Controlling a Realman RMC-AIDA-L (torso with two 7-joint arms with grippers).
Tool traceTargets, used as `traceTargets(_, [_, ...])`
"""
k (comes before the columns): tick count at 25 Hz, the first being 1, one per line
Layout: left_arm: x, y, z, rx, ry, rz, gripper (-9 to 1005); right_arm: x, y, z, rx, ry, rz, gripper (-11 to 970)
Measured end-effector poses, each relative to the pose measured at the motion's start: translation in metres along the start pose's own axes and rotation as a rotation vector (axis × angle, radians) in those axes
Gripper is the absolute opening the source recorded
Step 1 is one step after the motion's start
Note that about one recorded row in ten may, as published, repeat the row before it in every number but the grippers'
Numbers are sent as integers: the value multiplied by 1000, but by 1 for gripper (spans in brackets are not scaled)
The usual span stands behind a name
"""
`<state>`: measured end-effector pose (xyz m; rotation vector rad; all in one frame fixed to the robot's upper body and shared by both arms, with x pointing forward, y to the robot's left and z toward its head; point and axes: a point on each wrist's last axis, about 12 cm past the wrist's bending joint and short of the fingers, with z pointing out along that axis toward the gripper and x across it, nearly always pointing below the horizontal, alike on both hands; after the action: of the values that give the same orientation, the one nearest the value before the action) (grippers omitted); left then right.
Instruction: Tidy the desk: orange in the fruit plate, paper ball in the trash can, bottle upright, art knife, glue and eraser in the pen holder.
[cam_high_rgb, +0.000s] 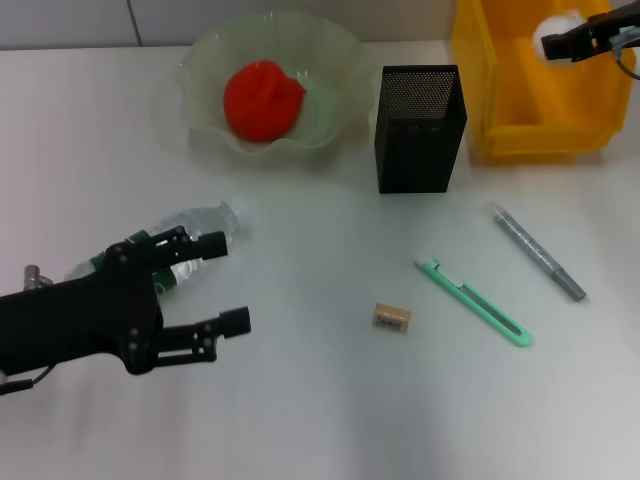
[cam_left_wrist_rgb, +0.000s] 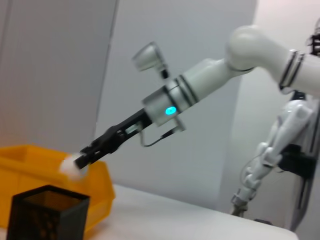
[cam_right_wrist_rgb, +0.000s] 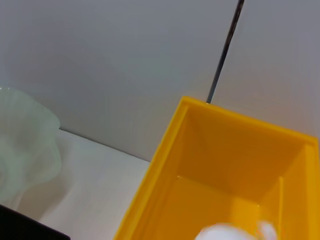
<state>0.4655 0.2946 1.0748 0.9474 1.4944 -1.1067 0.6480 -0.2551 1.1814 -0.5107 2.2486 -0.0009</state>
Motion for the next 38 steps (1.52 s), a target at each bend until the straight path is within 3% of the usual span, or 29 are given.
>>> traceTargets(2, [0, 0, -1, 2, 1, 0, 863, 0, 0, 1, 3, -3, -3, 485])
traceTargets(9, [-2, 4, -9, -54, -9, 4, 863, 5, -4, -3, 10, -25, 6, 694])
traceTargets(14, [-4, 10, -12, -86, -5, 4, 863, 16, 0, -20, -118, -86, -10, 777])
traceTargets(15, [-10, 18, -16, -115, 14, -15, 863, 23, 2, -32, -180, -132, -32, 777])
traceTargets(16, [-10, 18, -16, -115, 14, -15, 863, 23, 2, -32, -180, -132, -32, 777])
traceTargets(17, [-18, 27, -17, -123, 56, -50, 863, 26, 2, -38, -203, -150, -44, 777])
traceTargets(20, [-18, 27, -17, -123, 56, -50, 863, 45, 3, -58, -313, -200, -103, 777])
traceTargets(22, [-42, 48, -7, -127, 207, -95, 863, 57, 1, -66, -376, -224, -124, 778])
traceTargets(26, [-59, 60, 8, -142, 324, -98, 863, 76, -2, -75, -473, -273, -147, 778])
traceTargets(27, [-66, 64, 15, -154, 365, -106, 863, 89, -4, -80, -537, -313, -164, 778])
traceTargets(29, [-66, 64, 15, -154, 365, -106, 863, 96, -5, -83, -566, -334, -169, 778])
traceTargets(30, [-82, 76, 36, -186, 478, -108, 863, 107, -7, -88, -620, -379, -176, 778])
traceTargets(34, [-90, 84, 50, -220, 569, -120, 863, 122, -7, -94, -686, -428, -186, 778])
traceTargets(35, [-97, 90, 64, -245, 633, -121, 863, 130, -9, -95, -701, -443, -178, 778])
traceTargets(38, [-104, 97, 80, -282, 705, -103, 863, 135, -9, -94, -707, -445, -156, 779])
